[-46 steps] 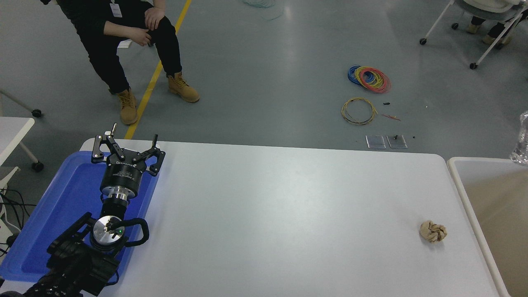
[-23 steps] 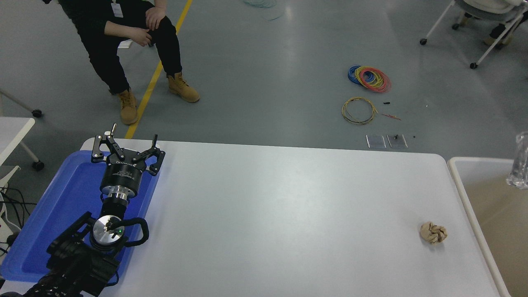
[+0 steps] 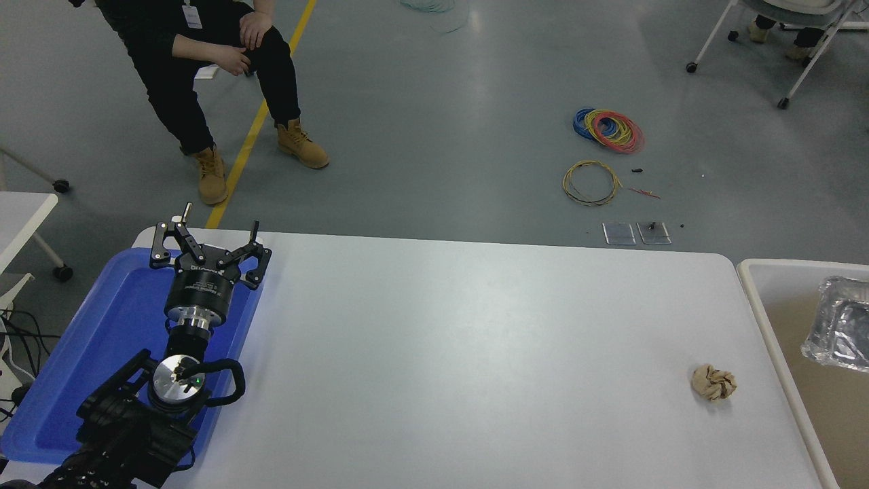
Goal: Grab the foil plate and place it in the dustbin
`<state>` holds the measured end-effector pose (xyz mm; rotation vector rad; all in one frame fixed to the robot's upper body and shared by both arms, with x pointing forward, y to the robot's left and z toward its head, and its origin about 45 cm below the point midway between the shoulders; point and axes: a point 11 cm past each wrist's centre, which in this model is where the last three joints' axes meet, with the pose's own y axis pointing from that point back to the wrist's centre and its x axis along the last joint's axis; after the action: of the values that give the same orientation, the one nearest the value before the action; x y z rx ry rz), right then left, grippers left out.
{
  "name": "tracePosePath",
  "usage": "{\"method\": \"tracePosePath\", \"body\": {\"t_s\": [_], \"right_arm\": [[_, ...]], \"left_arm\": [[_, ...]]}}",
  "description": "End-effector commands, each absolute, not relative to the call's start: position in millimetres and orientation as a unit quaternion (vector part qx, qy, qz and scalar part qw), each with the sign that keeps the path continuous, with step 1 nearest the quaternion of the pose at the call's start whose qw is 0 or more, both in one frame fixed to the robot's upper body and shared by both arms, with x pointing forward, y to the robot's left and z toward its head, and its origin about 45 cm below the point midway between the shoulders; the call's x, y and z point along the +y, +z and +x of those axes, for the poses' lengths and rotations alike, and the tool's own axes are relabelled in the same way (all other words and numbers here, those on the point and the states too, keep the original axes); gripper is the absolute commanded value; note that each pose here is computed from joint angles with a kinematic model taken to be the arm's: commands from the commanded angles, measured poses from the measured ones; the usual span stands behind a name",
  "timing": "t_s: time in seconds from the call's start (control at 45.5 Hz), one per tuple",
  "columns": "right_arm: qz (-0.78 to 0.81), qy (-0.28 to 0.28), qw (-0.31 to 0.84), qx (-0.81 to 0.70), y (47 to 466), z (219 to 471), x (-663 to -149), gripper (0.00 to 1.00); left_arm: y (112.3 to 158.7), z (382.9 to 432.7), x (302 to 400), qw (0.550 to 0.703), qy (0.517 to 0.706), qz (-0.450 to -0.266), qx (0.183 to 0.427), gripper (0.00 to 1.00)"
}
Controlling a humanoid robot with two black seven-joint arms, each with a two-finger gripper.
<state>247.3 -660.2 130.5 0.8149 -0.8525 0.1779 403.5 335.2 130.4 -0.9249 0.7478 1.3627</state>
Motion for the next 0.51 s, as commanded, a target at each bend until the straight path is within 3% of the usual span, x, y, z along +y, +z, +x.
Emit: {"method": "tracePosePath", "body": {"t_s": [0.0,0.33,0.352,0.44,0.484], "right_arm": [[0.391,0.079,0.825,-0.401,116.4,240.5,-653.6,0.0],[0.393,0.077,0.821,-0.406,114.2,240.9,-651.6,0.0],[0.393,0.076,0.819,-0.41,114.3,241.1,-651.6,0.03],[0.392,0.074,0.814,-0.422,115.4,241.4,-652.3,0.35],[0.391,0.074,0.813,-0.425,116.3,241.3,-653.0,0.44]], "left_arm": [[130.5,403.5,335.5,0.618,0.592,-0.402,0.325,1.0],[130.2,403.6,334.6,0.618,0.592,-0.402,0.326,1.0],[130.2,403.6,334.6,0.618,0.592,-0.402,0.326,1.0],[130.3,403.5,334.8,0.618,0.592,-0.402,0.325,1.0],[130.5,403.5,335.5,0.618,0.592,-0.402,0.325,1.0]]}}
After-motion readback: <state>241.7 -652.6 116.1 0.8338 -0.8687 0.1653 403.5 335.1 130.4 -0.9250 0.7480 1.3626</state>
